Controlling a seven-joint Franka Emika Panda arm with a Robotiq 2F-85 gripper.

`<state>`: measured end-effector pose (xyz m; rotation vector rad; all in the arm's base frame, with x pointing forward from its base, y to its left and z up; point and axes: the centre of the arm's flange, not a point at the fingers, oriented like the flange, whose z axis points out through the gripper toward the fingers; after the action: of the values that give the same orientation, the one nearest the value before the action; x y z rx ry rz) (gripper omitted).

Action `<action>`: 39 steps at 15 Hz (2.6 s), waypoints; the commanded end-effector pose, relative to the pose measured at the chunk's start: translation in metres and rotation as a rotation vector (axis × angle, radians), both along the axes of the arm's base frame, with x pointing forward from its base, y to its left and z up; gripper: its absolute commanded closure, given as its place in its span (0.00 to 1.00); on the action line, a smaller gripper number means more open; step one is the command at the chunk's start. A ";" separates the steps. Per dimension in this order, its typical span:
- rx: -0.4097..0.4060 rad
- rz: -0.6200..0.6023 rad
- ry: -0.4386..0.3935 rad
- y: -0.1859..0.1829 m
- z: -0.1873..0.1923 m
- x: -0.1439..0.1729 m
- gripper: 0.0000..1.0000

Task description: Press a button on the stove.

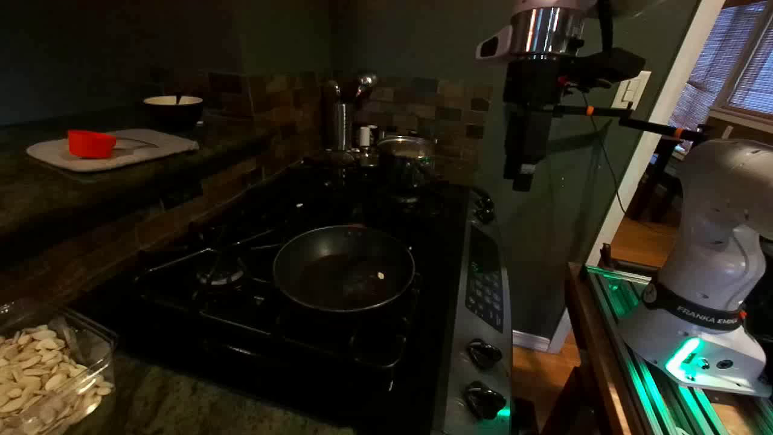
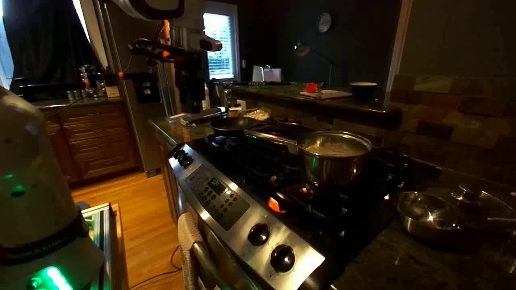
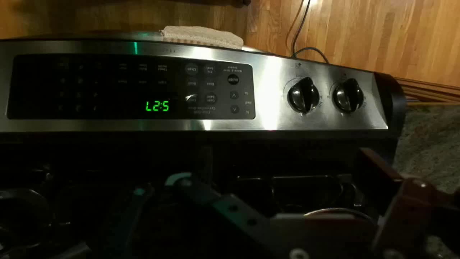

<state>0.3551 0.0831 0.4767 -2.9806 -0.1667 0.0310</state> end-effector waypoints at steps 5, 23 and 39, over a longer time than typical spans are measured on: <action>-0.033 -0.026 -0.029 -0.005 -0.004 0.002 0.00; -0.240 -0.230 0.050 -0.037 -0.108 -0.016 0.93; -0.230 -0.246 0.174 -0.040 -0.173 -0.002 1.00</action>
<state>0.3464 0.0420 0.3300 -3.1957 0.2243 0.2597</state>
